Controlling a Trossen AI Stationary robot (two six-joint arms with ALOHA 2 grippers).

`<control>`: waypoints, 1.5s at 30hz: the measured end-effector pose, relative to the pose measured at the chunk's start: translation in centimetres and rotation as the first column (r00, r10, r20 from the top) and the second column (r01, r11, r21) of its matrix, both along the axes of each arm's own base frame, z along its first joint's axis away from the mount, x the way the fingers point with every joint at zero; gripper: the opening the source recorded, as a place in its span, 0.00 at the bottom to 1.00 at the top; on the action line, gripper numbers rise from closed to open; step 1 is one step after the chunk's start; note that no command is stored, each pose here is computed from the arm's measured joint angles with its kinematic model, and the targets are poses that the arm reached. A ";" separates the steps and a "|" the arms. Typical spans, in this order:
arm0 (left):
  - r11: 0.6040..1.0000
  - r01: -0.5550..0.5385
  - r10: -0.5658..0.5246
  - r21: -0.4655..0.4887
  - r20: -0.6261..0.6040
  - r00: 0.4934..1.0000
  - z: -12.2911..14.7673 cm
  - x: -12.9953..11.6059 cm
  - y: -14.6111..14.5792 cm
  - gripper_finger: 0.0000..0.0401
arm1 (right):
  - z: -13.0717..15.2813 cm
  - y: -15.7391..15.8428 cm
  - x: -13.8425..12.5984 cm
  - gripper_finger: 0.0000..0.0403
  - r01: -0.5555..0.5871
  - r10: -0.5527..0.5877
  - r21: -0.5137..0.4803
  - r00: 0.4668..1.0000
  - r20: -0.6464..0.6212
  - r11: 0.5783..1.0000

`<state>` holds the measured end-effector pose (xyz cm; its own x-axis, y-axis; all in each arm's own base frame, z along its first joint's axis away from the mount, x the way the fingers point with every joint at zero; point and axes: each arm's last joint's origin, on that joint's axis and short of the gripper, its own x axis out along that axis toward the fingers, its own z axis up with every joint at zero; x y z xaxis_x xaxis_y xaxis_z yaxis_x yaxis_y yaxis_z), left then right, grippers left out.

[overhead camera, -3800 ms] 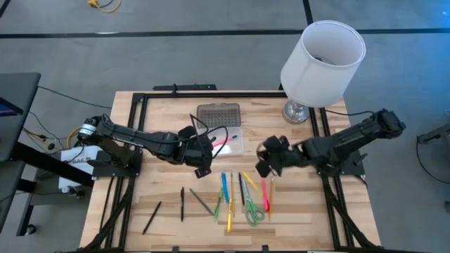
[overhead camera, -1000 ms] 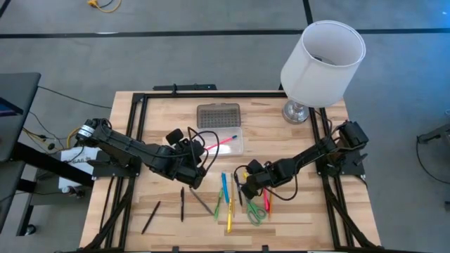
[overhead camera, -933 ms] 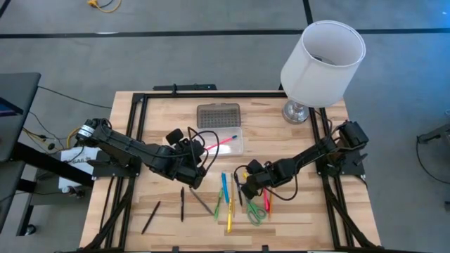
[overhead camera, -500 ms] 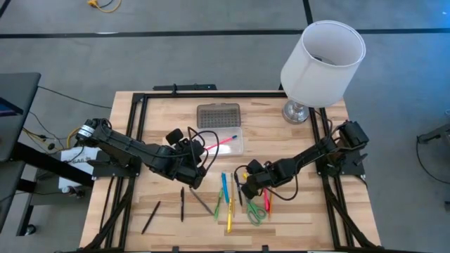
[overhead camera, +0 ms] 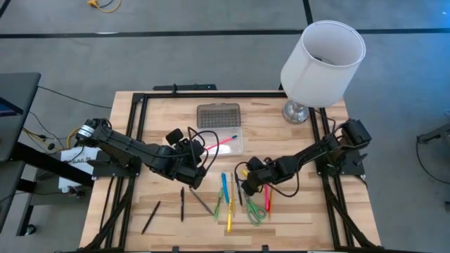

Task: Pick & place school supplies into a supply box
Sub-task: Put the right yellow marker pen into the supply box, then put the yellow pen into the supply box

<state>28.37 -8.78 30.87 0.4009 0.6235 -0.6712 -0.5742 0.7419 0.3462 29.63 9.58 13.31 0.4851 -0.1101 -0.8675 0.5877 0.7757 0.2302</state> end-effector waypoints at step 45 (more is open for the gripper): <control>1.000 -0.003 0.003 0.004 0.003 1.000 0.0 0.0 0.0 0.35 | 0.4 0.3 0.7 0.28 -0.081 0.079 0.064 0.996 0.043 0.995</control>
